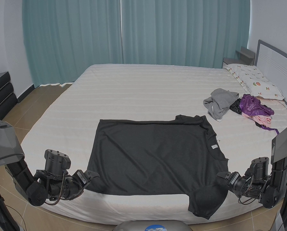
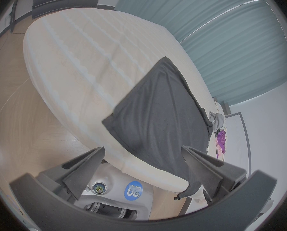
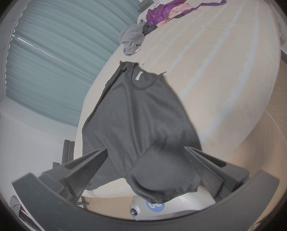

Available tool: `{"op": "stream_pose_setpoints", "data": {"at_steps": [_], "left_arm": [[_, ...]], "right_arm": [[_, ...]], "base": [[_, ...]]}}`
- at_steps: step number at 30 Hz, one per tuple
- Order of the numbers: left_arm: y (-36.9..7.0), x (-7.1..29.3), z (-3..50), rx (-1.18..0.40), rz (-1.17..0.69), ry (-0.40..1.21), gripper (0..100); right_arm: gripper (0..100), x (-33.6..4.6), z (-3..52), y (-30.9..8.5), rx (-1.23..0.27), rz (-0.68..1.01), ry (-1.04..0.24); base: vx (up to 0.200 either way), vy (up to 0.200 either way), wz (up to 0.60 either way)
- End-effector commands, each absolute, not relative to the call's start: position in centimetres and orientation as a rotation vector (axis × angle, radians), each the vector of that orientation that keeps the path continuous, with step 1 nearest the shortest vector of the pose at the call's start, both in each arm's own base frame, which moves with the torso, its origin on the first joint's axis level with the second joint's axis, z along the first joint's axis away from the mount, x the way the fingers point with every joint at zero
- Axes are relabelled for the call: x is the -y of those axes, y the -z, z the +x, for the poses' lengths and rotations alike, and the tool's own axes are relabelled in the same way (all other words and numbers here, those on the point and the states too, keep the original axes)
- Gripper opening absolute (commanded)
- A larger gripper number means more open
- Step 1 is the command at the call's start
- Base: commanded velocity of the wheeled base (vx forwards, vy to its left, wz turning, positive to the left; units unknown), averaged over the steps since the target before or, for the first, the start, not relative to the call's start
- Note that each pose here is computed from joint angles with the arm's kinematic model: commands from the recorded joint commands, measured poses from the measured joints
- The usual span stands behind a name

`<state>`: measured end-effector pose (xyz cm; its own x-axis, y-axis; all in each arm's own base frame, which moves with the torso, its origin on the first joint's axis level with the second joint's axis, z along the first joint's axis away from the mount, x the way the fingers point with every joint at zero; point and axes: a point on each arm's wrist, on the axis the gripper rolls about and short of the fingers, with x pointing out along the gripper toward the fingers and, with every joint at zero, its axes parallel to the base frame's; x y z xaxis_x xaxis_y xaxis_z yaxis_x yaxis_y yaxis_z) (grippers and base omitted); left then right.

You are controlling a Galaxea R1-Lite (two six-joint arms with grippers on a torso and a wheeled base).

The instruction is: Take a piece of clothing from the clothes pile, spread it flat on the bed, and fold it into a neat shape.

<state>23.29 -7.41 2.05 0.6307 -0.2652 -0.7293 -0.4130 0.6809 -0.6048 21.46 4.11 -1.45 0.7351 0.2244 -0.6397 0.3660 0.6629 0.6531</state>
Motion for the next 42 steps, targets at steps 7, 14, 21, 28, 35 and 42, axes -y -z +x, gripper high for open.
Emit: {"op": "stream_pose_setpoints", "data": {"at_steps": [7, 14, 21, 28, 35, 42], "left_arm": [[-1.9, 5.4, 23.8, -0.911, -0.897, -0.129, 100], [-0.3, 4.2, 24.1, -0.965, -0.833, -0.132, 100], [0.6, 4.4, 24.4, -0.984, -0.798, -0.147, 100], [1.5, 4.5, 25.5, -0.964, -0.744, -0.187, 100], [2.5, 5.0, 25.9, -0.974, -0.646, -0.195, 100], [3.4, 5.6, 27.4, -0.937, -0.612, -0.232, 100]], "right_arm": [[100, -4.0, 21.0, 1.7, -0.790, 0.859, 0.104], [100, -3.9, 21.1, 2.0, -0.792, 0.860, 0.114], [100, -3.9, 21.1, 2.1, -0.794, 0.859, 0.113], [100, -3.9, 21.1, 2.1, -0.793, 0.859, 0.116], [100, -3.9, 21.1, 2.1, -0.792, 0.860, 0.117], [100, -3.9, 21.1, 2.1, -0.792, 0.859, 0.117]], "base": [[0.000, 0.000, 0.00], [0.000, 0.000, 0.00], [0.000, 0.000, 0.00], [0.000, 0.000, 0.00], [0.000, 0.000, 0.00], [0.000, 0.000, 0.00]]}}
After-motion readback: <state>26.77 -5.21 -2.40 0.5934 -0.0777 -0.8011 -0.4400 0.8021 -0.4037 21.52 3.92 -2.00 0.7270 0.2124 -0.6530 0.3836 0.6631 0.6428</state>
